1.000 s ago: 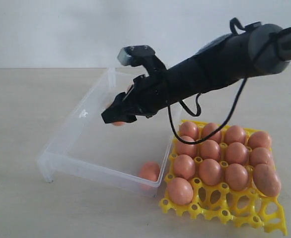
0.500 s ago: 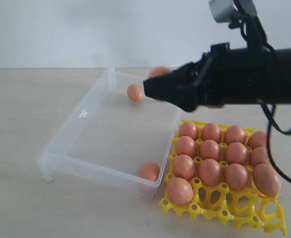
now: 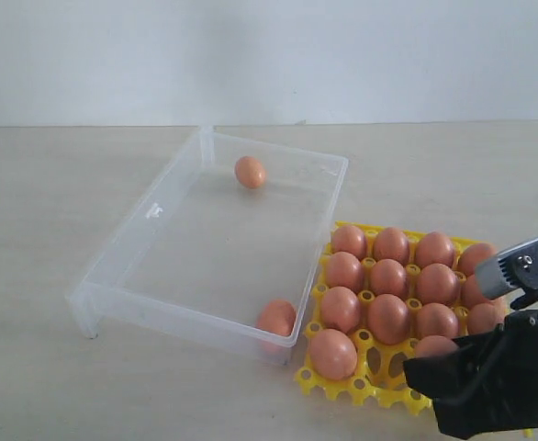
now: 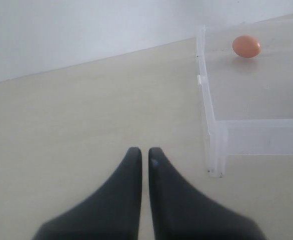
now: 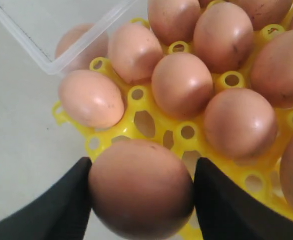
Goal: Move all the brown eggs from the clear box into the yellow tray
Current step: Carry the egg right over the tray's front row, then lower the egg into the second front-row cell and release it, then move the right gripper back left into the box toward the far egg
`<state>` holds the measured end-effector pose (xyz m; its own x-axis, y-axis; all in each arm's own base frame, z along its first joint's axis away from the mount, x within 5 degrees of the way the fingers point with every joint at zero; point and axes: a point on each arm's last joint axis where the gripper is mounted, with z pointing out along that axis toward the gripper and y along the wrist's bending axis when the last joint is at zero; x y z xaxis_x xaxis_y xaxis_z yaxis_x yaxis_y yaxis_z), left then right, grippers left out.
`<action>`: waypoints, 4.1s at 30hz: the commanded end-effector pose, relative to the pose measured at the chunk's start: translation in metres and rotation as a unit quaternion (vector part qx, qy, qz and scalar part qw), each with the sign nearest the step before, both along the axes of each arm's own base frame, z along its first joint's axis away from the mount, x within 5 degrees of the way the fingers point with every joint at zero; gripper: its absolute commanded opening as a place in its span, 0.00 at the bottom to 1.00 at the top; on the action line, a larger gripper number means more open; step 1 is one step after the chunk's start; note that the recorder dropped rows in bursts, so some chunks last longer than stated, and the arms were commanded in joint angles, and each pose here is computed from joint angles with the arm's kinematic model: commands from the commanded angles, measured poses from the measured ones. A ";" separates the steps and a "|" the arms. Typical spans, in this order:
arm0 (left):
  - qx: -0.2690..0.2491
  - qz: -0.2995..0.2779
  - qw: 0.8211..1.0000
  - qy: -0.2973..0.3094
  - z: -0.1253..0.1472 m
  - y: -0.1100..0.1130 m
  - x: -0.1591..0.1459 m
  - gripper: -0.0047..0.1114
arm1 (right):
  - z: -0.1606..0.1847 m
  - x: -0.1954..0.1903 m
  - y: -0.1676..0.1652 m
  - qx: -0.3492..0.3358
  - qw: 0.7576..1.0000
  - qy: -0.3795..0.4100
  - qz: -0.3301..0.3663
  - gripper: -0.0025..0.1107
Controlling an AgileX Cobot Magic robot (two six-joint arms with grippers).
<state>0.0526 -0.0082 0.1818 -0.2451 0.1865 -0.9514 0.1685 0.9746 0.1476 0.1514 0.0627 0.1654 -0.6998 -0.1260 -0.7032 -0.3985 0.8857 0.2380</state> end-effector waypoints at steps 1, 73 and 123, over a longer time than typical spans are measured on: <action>-0.005 0.004 1.000 -0.001 -0.001 0.000 0.000 0.08 | 0.000 0.001 -0.002 0.004 1.000 -0.001 -0.017 0.02; -0.005 0.004 1.000 -0.001 -0.001 0.000 0.000 0.08 | 0.057 0.088 0.037 0.032 0.984 -0.127 0.125 0.44; -0.005 0.004 1.000 -0.001 -0.001 0.000 0.000 0.08 | -0.016 0.254 0.149 -0.141 0.975 -0.169 0.031 0.37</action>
